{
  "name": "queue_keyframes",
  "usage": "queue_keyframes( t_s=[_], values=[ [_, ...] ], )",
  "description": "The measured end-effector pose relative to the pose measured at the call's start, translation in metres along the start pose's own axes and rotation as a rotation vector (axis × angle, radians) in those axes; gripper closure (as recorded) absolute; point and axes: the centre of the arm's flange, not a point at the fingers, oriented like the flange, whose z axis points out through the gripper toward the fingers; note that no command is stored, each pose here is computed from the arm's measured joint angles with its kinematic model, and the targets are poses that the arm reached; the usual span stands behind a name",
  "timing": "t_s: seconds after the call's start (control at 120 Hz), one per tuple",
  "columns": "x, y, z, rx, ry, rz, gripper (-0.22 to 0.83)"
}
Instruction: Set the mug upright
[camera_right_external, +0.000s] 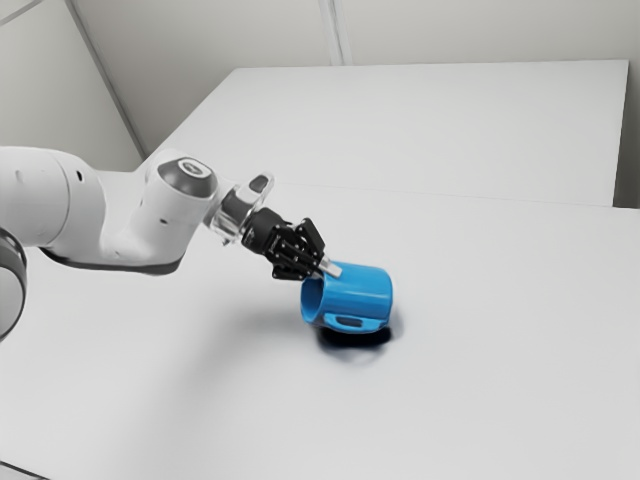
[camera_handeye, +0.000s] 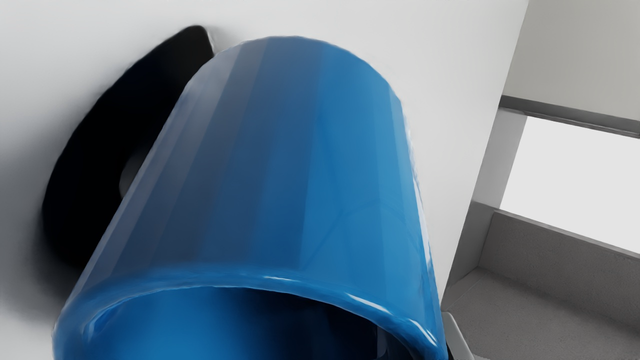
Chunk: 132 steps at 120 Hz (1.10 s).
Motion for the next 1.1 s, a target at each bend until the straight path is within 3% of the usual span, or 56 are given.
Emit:
queue_keyframes(
  t_s=[0.267,0.433,0.575,0.892,1.1],
  values=[
    [-0.002,0.014,-0.017,0.007,0.018,0.033,0.78],
    [0.000,0.029,-0.047,0.156,0.032,0.132,0.79],
    [-0.013,0.046,-0.062,0.294,0.017,0.222,0.79],
    [-0.043,0.085,-0.052,0.692,-0.113,0.405,0.79],
    [-0.039,0.097,-0.036,0.908,-0.218,0.342,0.79]
  ],
)
